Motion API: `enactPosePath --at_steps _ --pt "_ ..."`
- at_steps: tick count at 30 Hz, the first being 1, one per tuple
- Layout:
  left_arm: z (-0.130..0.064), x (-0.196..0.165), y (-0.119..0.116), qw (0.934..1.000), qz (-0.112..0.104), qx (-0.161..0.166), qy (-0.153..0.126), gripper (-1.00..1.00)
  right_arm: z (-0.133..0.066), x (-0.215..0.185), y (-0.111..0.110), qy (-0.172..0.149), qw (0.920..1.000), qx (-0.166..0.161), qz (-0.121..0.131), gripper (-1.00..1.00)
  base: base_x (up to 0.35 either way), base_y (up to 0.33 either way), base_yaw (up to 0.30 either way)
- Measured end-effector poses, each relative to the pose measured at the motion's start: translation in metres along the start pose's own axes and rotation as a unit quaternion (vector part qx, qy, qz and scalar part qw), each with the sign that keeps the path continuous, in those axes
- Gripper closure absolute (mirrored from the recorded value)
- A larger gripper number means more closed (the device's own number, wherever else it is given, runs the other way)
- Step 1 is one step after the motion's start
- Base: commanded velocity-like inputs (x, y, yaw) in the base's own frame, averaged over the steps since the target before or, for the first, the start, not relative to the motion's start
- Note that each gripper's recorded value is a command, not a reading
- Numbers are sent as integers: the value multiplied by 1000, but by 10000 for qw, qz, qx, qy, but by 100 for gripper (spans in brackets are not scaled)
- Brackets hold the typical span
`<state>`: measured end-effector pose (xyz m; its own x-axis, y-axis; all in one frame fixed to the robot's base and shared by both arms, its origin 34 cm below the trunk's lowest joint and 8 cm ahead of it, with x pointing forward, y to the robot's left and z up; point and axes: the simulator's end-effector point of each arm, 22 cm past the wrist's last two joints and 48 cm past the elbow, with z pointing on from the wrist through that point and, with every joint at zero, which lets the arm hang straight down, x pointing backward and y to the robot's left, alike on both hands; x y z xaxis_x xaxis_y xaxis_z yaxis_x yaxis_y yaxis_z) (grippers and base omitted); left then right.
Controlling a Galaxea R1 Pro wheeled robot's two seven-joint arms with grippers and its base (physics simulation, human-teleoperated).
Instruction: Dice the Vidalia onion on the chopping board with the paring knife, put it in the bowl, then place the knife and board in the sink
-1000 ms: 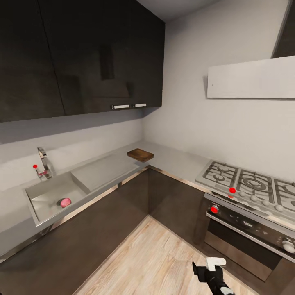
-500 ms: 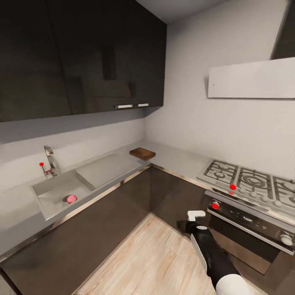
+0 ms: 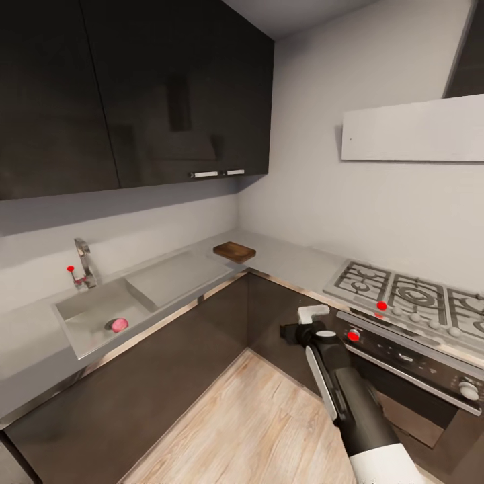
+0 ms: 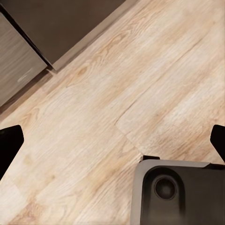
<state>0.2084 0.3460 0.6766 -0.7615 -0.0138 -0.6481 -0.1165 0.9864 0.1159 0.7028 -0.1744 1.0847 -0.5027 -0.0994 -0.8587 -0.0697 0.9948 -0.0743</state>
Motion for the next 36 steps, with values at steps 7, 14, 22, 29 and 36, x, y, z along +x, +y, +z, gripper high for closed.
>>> enactPosePath --at_steps 7,14,22,29,36 --pt "0 0 -1 10000 -2 8 5 -100 -12 -42 -6 -127 9999 59 -20 -100 0 0 0" --pt "0 1 -1 10000 -2 10 6 -100 -24 -105 -22 -408 9987 309 -48 -100 0 0 0" --pt "0 1 -1 10000 -2 10 6 -100 -41 -169 -31 -835 9952 503 -21 -100 0 0 0" --pt "0 0 -1 10000 -2 10 6 -100 -58 -251 -41 -1271 9888 783 -29 -100 0 0 0" --pt "0 0 -1 10000 -2 10 5 -100 -53 -335 -47 -1083 9887 992 -288 -100 0 0 0"
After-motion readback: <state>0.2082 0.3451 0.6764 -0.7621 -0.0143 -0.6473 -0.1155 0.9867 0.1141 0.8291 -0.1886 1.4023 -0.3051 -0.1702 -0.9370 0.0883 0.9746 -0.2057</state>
